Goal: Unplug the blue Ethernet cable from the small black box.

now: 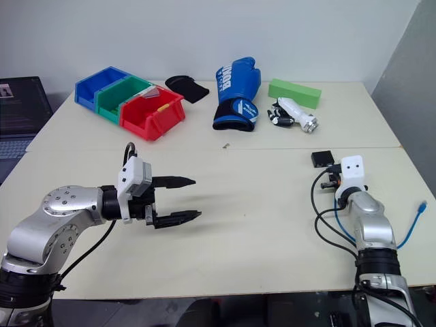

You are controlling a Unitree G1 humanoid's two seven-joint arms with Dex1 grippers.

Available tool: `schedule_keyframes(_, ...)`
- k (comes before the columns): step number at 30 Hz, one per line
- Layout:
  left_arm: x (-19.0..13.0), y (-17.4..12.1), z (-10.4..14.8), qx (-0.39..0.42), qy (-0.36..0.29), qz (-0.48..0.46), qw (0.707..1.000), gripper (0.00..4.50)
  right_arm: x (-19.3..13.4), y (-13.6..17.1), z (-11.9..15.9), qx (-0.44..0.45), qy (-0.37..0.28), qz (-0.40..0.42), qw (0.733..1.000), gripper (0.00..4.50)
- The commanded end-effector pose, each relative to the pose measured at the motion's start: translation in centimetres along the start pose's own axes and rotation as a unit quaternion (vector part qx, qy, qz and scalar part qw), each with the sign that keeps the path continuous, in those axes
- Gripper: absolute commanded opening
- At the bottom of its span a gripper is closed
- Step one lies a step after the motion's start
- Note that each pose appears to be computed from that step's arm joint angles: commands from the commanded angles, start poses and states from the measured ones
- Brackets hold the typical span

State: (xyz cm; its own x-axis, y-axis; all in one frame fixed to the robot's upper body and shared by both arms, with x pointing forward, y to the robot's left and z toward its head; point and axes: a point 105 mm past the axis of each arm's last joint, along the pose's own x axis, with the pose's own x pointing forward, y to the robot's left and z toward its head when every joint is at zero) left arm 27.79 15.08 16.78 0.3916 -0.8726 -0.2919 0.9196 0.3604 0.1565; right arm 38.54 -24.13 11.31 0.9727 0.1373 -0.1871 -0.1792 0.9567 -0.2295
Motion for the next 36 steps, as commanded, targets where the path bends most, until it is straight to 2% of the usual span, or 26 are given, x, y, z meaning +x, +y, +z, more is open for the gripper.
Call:
schedule_keyframes(1,-0.7,0.5,1.2,0.004,-0.018,0.013,1.0,4.5,-0.7,2.5,4.2,-0.086,-0.076,0.083,0.99,0.09)
schedule_keyframes(4,-1.4,1.2,1.2,-0.045,-0.029,0.018,0.998,4.5,-1.5,5.6,6.1,-0.175,-0.12,0.171,0.962,0.09)
schedule_keyframes(8,-2.2,1.7,0.6,-0.114,-0.039,0.02,0.992,4.5,-2.9,8.6,7.6,-0.243,-0.177,0.257,0.918,0.09)
schedule_keyframes(11,-2.7,0.9,0.4,-0.173,-0.049,-0.012,0.984,4.5,-5.3,12.1,8.4,-0.339,-0.239,0.352,0.839,0.09)
schedule_keyframes(16,-2.3,-1.3,0.4,-0.182,-0.035,-0.067,0.98,4.5,-7.2,14.8,9.0,-0.43,-0.306,0.418,0.739,0.09)
schedule_keyframes(20,-1.8,-1.6,0.5,-0.197,-0.044,-0.074,0.977,4.5,-8.1,16.4,10.1,-0.461,-0.35,0.445,0.683,0.09)
schedule_keyframes(26,-0.7,-2.0,0.9,-0.216,-0.068,-0.074,0.971,4.5,-8.7,18.1,11.8,-0.46,-0.378,0.464,0.656,0.08)
schedule_keyframes(36,0.7,-2.1,1.5,-0.234,-0.105,-0.073,0.964,4.5,-9.1,18.8,12.2,-0.443,-0.365,0.491,0.655,0.08)
